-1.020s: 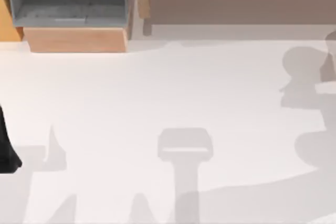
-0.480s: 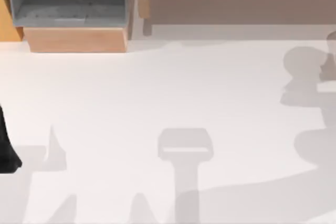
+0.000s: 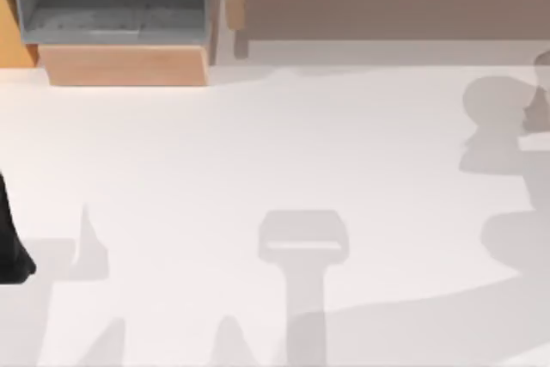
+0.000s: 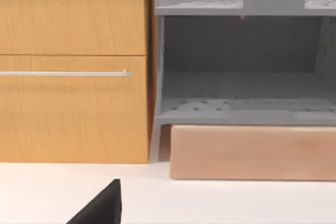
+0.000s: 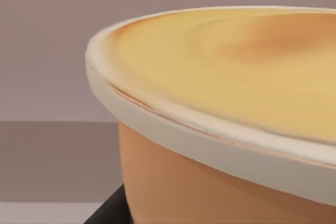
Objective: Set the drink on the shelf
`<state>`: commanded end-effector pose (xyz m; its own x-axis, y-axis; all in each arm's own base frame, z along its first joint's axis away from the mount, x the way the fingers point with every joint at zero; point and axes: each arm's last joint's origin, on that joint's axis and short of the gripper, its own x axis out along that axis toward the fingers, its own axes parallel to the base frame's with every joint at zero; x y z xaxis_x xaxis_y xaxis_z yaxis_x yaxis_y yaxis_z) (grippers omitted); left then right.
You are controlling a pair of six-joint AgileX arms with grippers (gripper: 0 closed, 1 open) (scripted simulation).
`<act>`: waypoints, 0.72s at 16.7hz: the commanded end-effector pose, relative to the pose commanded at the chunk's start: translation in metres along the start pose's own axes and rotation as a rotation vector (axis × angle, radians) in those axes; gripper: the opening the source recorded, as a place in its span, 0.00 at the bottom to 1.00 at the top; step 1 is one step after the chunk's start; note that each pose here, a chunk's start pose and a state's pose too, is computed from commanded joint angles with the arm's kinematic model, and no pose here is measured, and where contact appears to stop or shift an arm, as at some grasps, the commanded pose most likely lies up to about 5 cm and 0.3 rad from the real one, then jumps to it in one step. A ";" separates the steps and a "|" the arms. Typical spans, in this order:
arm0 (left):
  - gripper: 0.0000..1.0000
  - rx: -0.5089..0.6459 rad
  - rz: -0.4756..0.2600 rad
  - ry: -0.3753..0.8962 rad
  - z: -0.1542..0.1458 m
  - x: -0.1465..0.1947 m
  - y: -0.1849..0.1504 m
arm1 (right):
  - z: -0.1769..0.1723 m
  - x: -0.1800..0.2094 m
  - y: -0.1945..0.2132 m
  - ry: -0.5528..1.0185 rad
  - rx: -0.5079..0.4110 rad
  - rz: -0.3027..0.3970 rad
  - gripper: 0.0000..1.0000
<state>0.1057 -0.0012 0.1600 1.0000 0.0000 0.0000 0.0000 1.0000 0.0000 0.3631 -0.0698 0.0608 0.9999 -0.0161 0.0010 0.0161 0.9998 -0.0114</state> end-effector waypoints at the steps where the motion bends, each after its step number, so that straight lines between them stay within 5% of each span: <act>1: 1.00 0.000 0.000 0.000 0.000 0.000 0.000 | 0.000 0.000 0.000 0.000 0.000 0.000 0.02; 12: 1.00 0.000 0.000 0.000 0.000 0.000 0.000 | 0.002 0.000 -0.001 -0.001 0.001 -0.002 0.00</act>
<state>0.1057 -0.0012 0.1600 1.0000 0.0000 0.0000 0.0000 1.0000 0.0000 0.3628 -0.0706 0.0632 0.9998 -0.0185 0.0015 0.0185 0.9998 -0.0103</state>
